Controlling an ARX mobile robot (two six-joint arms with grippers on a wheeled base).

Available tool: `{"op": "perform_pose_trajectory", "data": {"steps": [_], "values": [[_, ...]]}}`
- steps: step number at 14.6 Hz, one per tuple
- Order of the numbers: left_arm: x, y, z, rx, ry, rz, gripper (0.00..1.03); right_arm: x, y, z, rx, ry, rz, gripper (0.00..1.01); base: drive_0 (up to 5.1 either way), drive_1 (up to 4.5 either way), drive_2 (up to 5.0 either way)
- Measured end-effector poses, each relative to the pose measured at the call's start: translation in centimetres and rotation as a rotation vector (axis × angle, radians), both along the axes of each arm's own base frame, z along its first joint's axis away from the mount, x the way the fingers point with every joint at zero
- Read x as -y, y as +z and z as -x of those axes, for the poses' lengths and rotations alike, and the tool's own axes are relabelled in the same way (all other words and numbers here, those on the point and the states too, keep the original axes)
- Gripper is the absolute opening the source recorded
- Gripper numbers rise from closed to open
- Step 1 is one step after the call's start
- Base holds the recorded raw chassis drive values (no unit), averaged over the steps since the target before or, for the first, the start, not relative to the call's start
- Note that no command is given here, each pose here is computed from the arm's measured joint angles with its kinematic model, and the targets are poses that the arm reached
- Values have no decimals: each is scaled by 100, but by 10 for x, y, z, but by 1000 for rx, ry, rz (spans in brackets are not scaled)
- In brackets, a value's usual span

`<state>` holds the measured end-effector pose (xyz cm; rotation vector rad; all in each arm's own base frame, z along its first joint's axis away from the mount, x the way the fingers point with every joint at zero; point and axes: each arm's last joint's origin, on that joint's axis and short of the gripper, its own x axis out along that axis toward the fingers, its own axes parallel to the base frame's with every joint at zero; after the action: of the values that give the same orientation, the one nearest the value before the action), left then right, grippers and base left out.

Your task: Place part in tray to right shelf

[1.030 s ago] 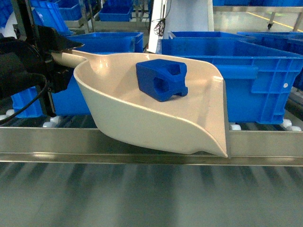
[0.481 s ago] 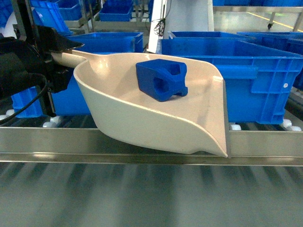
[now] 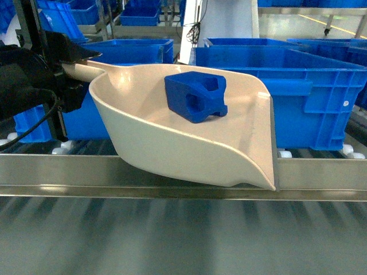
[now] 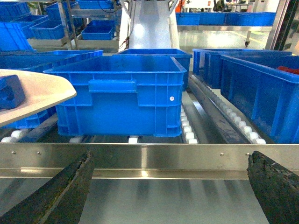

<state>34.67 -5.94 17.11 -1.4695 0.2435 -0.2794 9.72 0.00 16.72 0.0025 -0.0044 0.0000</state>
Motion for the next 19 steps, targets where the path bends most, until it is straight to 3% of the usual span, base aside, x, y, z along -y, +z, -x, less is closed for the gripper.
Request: {"op": "perform_pose_trajectory", "data": {"steps": [18, 19], "values": [[0, 0, 0, 0, 0, 0, 12, 0, 0, 0, 0, 0, 0, 98, 0, 0, 0], [0, -1, 0, -22, 9, -12, 12, 0, 0, 0, 0, 0, 0, 98, 0, 0, 0]]}}
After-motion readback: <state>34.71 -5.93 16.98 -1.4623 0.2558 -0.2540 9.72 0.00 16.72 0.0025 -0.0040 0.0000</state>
